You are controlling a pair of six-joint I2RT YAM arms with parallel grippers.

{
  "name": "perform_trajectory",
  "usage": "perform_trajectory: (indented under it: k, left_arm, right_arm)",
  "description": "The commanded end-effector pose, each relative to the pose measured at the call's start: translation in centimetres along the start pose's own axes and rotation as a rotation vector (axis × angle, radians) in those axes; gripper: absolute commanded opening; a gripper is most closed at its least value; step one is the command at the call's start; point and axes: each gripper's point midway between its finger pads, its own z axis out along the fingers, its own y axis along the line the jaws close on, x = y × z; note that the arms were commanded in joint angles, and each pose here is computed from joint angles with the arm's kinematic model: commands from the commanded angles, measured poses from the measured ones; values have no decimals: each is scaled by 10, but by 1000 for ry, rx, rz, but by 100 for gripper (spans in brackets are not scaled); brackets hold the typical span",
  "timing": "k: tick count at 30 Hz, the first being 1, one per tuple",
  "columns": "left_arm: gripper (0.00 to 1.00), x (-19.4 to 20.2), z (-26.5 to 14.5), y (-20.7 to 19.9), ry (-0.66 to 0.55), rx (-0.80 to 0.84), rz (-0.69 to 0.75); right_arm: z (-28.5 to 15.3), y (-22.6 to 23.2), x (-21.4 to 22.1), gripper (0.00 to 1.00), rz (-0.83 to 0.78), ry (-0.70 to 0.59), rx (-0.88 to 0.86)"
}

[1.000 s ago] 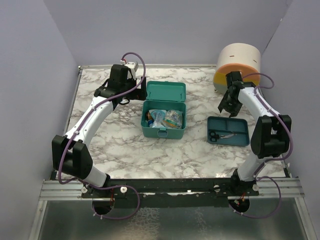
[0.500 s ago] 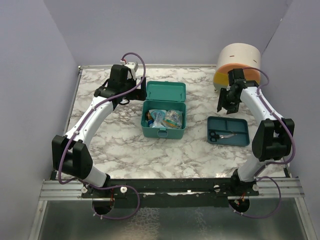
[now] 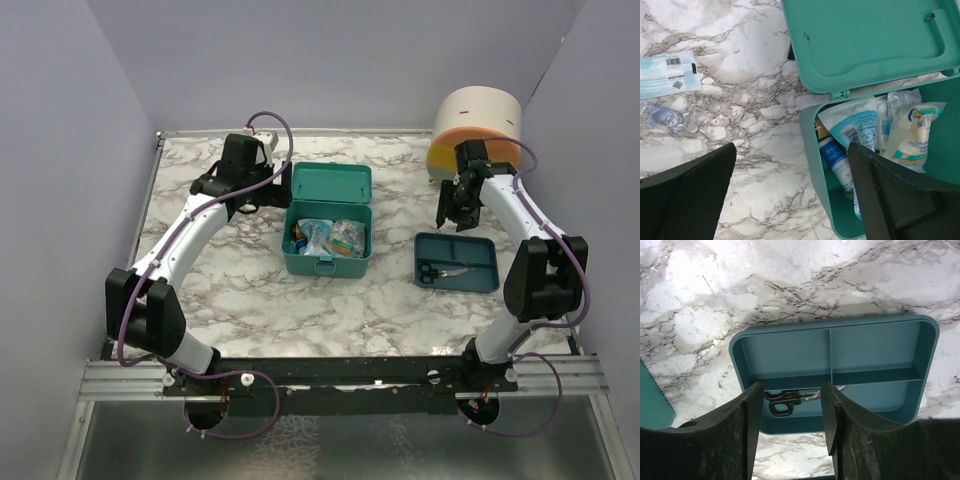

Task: Organize the medicine kit

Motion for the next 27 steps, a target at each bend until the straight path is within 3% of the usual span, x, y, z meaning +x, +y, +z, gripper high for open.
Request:
perform_trajectory:
  k: [1, 23, 25, 27]
  left_arm:
    - [96, 26, 6, -1, 94, 6, 24]
    - [96, 17, 0, -2, 80, -1, 29]
    - [96, 16, -1, -2, 77, -2, 31]
    - [96, 16, -2, -2, 76, -4, 31]
  right_arm:
    - [3, -14, 3, 50, 23, 1, 79]
    - [69, -44, 45, 46, -46, 99, 166]
    - [73, -44, 45, 43, -53, 100, 167]
    - [76, -43, 45, 30, -56, 99, 162]
